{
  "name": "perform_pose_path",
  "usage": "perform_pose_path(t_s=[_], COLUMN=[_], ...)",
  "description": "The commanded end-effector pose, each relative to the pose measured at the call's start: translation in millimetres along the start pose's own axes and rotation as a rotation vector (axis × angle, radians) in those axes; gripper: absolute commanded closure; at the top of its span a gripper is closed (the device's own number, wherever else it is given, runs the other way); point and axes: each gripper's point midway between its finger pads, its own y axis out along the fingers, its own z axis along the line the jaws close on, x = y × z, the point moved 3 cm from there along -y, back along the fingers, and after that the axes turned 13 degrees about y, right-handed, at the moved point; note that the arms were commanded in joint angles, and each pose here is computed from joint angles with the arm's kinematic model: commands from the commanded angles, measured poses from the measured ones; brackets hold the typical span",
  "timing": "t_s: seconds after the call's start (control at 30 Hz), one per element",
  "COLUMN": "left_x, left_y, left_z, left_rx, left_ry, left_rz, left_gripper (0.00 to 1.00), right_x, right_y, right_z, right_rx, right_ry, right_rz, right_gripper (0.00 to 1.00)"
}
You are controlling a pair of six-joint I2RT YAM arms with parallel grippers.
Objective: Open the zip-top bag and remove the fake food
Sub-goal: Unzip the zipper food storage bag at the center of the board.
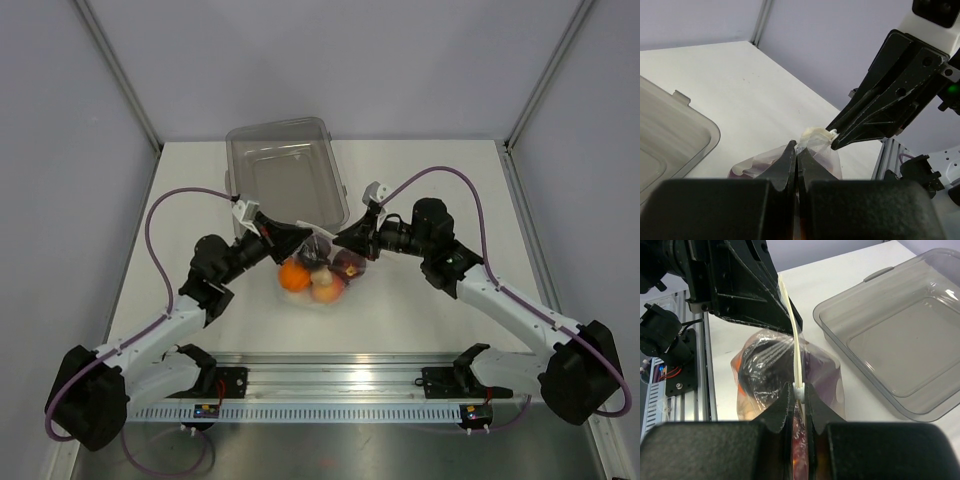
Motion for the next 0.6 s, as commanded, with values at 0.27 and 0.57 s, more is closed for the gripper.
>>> perform_pose_path(t_s=[0.27,0.57], left_x=[59.1,85.2], left_y=[-29.5,-57.5], left_z=[14.9,11.9], left_rx=[0.215,0.324], left_ry=[0.014,0.014], left_rz=[-0.177,-0.212], left_gripper=[1.00,1.00], right_x=[-2.8,-5.9], right_y=[4.2,7.2], right_z=[-4.8,-7.9], right_rx=[-0.008,-0.011], right_ry=[-0.010,0.000], right_rz=[0.014,0.029], right_gripper=[1.00,1.00])
